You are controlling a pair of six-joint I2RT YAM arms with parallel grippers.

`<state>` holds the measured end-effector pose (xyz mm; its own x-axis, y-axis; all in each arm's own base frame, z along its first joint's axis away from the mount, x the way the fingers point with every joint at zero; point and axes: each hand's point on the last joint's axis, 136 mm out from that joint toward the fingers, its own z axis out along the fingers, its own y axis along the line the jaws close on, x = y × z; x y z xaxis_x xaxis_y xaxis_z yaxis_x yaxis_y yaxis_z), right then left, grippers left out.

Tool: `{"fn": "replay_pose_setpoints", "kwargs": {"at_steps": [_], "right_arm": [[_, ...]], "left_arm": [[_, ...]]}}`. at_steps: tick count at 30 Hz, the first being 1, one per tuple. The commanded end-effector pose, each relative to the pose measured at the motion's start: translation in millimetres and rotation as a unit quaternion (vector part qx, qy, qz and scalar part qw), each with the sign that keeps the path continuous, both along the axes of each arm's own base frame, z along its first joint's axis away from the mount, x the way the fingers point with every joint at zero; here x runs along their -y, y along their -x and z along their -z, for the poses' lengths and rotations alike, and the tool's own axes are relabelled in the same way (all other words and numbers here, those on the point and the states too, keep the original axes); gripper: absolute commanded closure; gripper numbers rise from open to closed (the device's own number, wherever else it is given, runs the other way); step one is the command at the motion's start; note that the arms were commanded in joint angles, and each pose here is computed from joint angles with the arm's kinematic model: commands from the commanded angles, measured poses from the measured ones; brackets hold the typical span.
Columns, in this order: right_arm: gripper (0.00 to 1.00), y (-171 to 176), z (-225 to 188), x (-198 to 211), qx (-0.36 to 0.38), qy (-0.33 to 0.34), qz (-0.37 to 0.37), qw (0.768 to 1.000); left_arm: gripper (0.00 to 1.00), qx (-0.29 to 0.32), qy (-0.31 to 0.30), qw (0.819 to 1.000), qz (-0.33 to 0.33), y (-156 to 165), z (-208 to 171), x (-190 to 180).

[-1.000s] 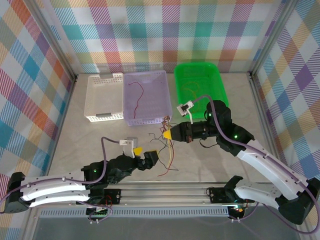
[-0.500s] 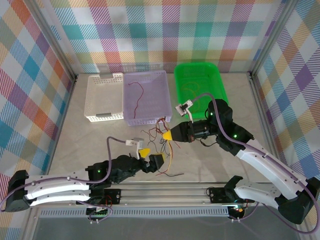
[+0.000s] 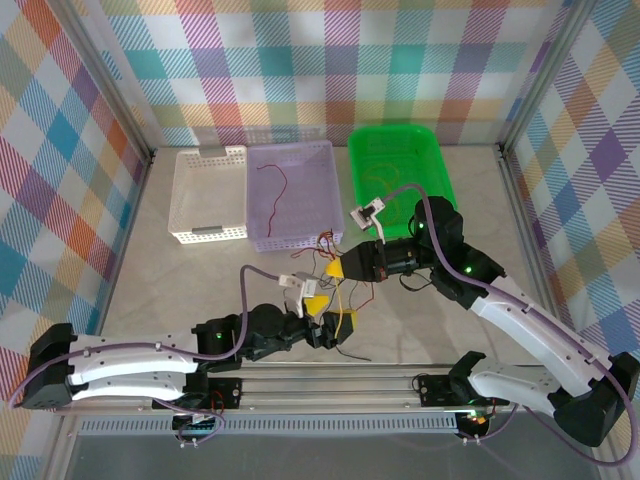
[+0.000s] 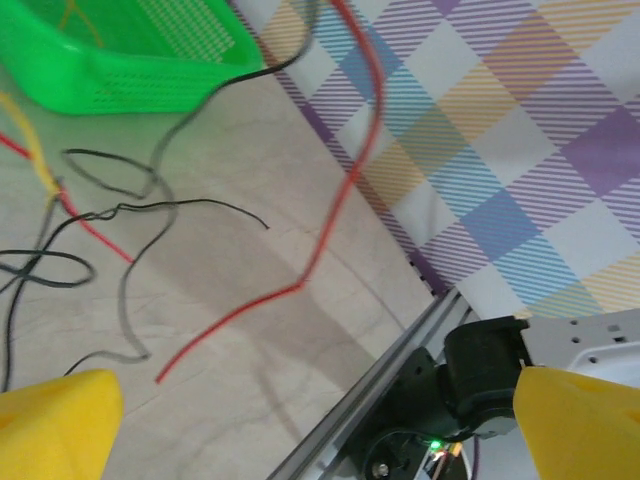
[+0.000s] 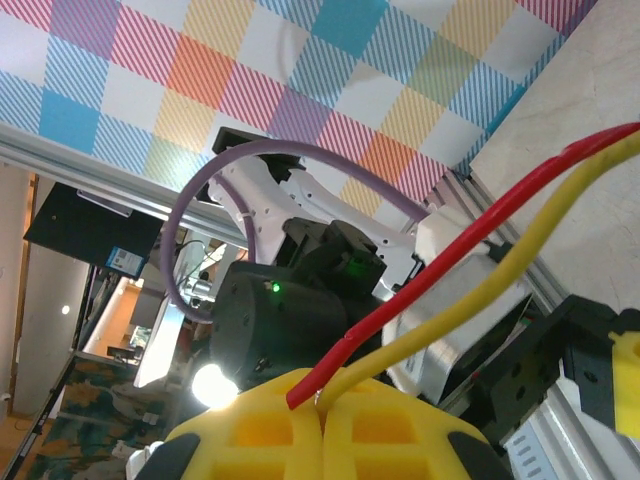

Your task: Untangle the cables

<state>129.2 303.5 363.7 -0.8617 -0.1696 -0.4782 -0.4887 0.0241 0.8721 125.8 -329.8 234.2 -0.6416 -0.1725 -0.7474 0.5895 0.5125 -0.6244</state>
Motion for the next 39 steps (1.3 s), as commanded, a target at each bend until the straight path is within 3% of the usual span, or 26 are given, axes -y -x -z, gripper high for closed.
{"fn": "replay_pose_setpoints", "kwargs": {"at_steps": [1,6,13,21,27,31,36,39], "right_arm": [[1.0,0,-15,1,0.023,-0.024,0.002,0.999],[1.0,1,-17,4,0.026,-0.027,0.007,0.999],[1.0,4,-23,8,0.03,-0.035,0.013,0.999],[1.0,14,-41,17,0.036,-0.056,0.017,0.998],[1.0,25,-56,24,0.037,-0.069,0.008,0.997],[1.0,34,-63,30,0.034,-0.078,0.002,0.996],[1.0,44,-67,36,0.029,-0.087,-0.011,0.996],[1.0,47,-66,37,0.029,-0.087,-0.021,0.996]], "left_arm": [[0.0,0.024,0.023,0.999,0.009,4,-27,17],[0.0,0.034,-0.006,0.998,-0.044,-10,-31,19],[0.0,0.045,-0.094,0.99,-0.1,-29,-14,17],[0.01,0.058,-0.21,0.961,-0.172,-48,26,-5],[0.01,0.045,-0.273,0.933,-0.23,-64,56,-48],[0.01,0.02,-0.273,0.923,-0.272,-76,66,-84],[0.01,0.004,-0.237,0.926,-0.292,-83,61,-110],[0.01,0.002,-0.185,0.943,-0.277,-80,49,-107]]}}
